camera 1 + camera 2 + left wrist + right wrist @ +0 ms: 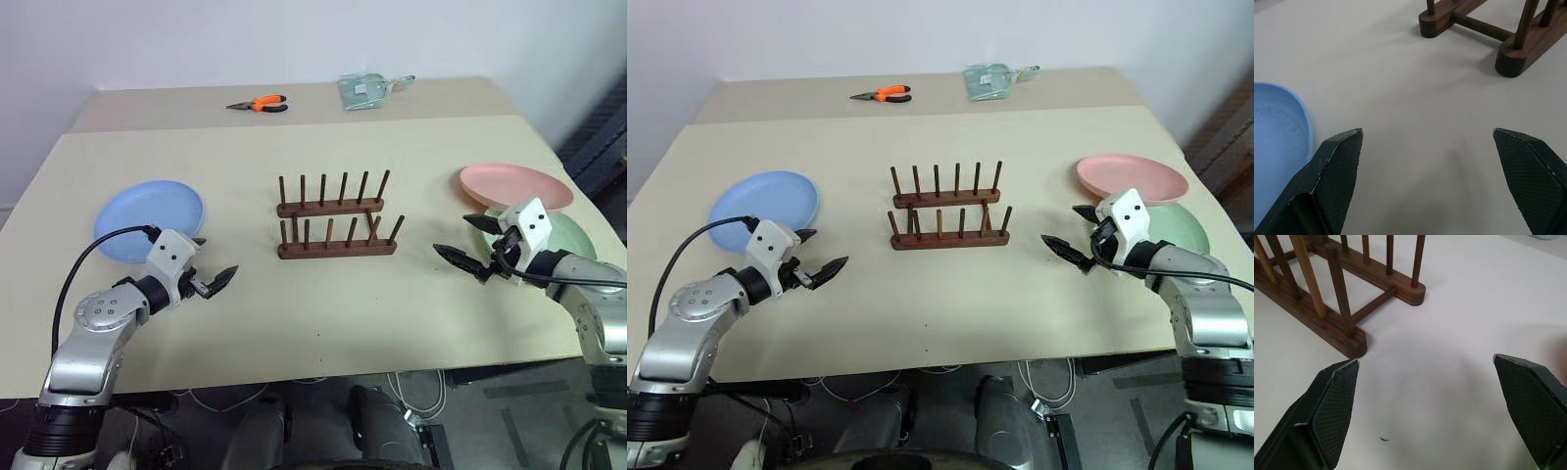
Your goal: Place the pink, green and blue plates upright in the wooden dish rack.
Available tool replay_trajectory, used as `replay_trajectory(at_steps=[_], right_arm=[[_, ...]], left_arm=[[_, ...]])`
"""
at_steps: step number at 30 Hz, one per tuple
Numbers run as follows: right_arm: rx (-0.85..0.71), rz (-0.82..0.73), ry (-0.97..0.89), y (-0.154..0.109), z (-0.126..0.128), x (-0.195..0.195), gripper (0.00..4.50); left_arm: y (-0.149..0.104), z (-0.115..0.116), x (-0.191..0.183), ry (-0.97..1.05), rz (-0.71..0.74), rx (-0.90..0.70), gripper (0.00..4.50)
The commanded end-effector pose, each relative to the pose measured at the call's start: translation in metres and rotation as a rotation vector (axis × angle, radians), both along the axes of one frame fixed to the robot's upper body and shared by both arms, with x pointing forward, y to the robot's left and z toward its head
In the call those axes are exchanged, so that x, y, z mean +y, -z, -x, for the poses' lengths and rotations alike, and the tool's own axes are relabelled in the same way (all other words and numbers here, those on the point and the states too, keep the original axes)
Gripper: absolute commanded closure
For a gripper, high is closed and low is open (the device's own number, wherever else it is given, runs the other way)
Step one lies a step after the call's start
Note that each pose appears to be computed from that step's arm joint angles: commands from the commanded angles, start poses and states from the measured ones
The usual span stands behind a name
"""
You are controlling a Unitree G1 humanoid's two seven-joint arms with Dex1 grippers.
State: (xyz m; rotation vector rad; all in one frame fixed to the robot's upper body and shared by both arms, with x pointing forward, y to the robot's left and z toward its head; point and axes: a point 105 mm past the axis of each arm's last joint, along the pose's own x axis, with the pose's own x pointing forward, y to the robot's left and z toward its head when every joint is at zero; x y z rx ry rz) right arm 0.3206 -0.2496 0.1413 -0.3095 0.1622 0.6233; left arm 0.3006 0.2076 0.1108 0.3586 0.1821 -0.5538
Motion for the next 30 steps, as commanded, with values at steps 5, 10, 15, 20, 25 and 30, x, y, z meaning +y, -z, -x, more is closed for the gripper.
replay_trajectory(at_steps=[5, 10, 15, 20, 25, 30], right_arm=[[-0.030, -0.008, -0.041, -0.016, -0.003, 0.012, 0.00], [-0.048, 0.010, -0.047, -0.017, 0.002, 0.021, 0.00], [-0.062, 0.005, -0.040, -0.015, 0.011, 0.032, 0.00], [-0.060, -0.007, -0.020, -0.012, 0.020, 0.038, 0.00], [-0.061, -0.015, 0.015, -0.010, 0.029, 0.040, 0.00], [-0.040, 0.000, 0.039, -0.004, 0.042, 0.036, 0.00]], left_arm=[[-0.002, 0.004, -0.018, 0.068, 0.015, -0.009, 0.14], [0.004, -0.002, -0.039, 0.165, 0.020, 0.016, 0.14], [0.016, -0.026, -0.057, 0.244, 0.015, 0.052, 0.14], [0.026, -0.047, -0.078, 0.323, 0.032, 0.084, 0.14], [0.037, -0.052, -0.107, 0.469, 0.021, 0.136, 0.14], [0.039, -0.060, -0.129, 0.572, 0.006, 0.157, 0.88]])
